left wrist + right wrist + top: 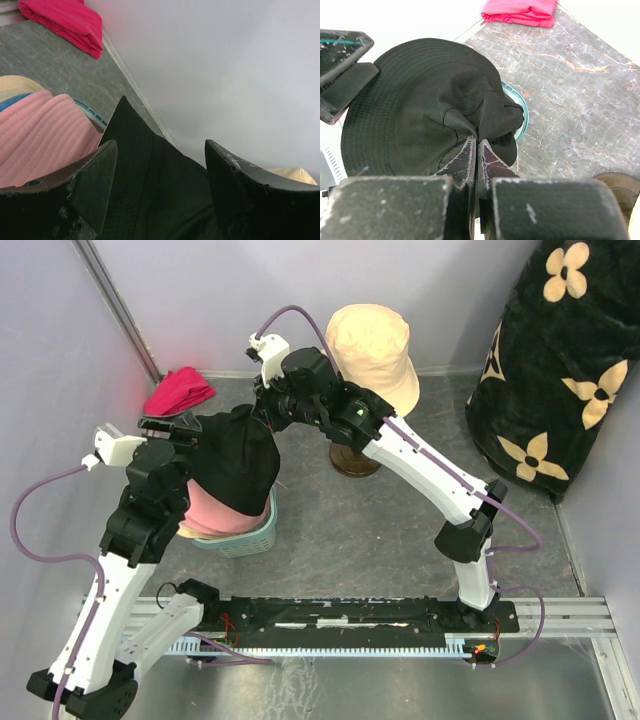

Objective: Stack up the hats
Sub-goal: Pick up the hat from the bin.

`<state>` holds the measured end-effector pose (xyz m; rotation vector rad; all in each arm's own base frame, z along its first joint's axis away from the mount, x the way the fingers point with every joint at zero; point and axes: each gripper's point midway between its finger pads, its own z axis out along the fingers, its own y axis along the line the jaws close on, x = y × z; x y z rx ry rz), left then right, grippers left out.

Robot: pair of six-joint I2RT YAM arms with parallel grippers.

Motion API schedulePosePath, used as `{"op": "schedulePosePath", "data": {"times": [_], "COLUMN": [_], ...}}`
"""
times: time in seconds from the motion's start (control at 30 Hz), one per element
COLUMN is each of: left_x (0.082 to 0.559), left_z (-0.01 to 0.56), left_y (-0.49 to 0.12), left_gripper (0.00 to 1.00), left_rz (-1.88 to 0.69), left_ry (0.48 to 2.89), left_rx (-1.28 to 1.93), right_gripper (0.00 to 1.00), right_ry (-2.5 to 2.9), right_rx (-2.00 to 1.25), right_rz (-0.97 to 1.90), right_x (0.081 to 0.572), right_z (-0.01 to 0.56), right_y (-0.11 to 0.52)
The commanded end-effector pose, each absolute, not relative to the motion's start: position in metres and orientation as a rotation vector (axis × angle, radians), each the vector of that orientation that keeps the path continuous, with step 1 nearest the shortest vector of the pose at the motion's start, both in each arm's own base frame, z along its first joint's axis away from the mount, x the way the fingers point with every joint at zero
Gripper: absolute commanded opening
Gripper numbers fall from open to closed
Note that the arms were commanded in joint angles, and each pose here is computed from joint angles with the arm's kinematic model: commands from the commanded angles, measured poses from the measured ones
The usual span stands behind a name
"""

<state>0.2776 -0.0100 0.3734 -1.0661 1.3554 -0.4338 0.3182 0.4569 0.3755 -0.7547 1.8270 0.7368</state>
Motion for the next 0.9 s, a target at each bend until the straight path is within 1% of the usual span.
{"op": "schedulePosePath", "data": {"times": [0.0,0.17,0.47,0.87], "left_x": [0.270,0.259,0.241,0.250], "left_z": [0.371,0.350,0.325,0.307], "left_y": [0.001,0.007,0.018,0.009], "left_gripper": [0.77,0.76,0.75,0.75], "left_rz": [-0.444,-0.443,-0.491,-0.501], "left_ry": [1.285,1.282,1.202,1.253], "left_rx": [-1.130,-1.181,-1.307,-1.336], "right_gripper": [0.02,0.02,0.02,0.02], "right_ry": [1.606,1.610,1.611,1.533], "right_rx": [-0.644,-0.627,-0.610,-0.576], "right_rz": [0.781,0.784,0.793,0.818], "right_x": [0.321,0.326,0.330,0.327], "right_z": [0.458,0.458,0.457,0.490], "right_y": [0.439,0.435,0.434,0.428]}}
